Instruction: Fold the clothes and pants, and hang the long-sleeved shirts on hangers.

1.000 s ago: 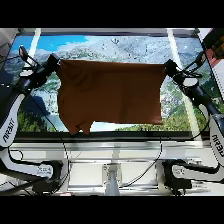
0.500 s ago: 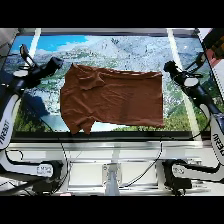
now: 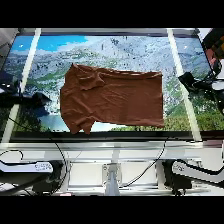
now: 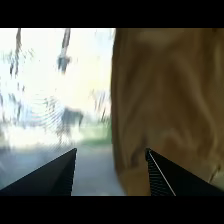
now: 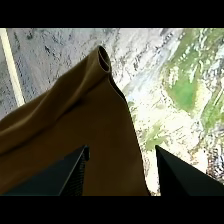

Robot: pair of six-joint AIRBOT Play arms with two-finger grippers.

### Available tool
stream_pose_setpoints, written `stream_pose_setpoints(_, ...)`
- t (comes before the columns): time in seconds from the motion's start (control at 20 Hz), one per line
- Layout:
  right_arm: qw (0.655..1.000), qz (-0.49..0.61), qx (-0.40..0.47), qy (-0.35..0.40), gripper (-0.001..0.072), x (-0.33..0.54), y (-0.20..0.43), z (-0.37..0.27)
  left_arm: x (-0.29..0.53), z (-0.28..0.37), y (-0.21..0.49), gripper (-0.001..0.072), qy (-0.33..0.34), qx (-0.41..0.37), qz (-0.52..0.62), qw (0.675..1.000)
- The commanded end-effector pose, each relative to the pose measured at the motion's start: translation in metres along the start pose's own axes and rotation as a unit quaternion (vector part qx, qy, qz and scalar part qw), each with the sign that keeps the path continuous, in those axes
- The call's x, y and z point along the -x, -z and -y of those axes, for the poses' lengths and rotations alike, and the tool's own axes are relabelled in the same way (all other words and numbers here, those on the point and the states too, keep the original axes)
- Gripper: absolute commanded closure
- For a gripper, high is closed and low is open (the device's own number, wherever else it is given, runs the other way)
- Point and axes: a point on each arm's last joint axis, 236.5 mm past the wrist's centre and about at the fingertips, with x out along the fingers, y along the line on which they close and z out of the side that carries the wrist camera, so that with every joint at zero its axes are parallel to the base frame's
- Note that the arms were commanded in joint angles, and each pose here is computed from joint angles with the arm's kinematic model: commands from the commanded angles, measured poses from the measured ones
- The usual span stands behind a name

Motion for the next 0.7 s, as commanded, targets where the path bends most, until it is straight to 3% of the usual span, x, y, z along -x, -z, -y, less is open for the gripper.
stream_pose_setpoints(0.0,0.999,-0.035,-0.004,0.009,0.0239,0.008,0.012,0.016,-0.024,0.003,0.057,0.0238,0.054,0.02,-0.058,0.997)
stream_pose_setpoints(0.15,0.999,-0.034,-0.004,0.009,0.0239,0.008,0.012,0.016,-0.044,0.015,0.055,0.0238,0.09,0.035,-0.015,0.995)
stream_pose_setpoints(0.5,0.999,-0.036,-0.005,0.007,0.0246,0.008,0.013,0.015,-0.068,0.013,0.052,0.0241,0.053,0.004,-0.004,0.999)
stream_pose_setpoints(0.6,0.999,-0.039,-0.005,0.006,0.0246,0.008,0.014,0.015,-0.073,0.018,0.052,0.036,0.051,-0.023,-0.009,0.998)
stream_pose_setpoints(0.65,0.999,-0.041,-0.005,0.006,0.0247,0.008,0.015,0.014,-0.075,0.021,0.053,0.0361,0.052,-0.039,-0.011,0.998)
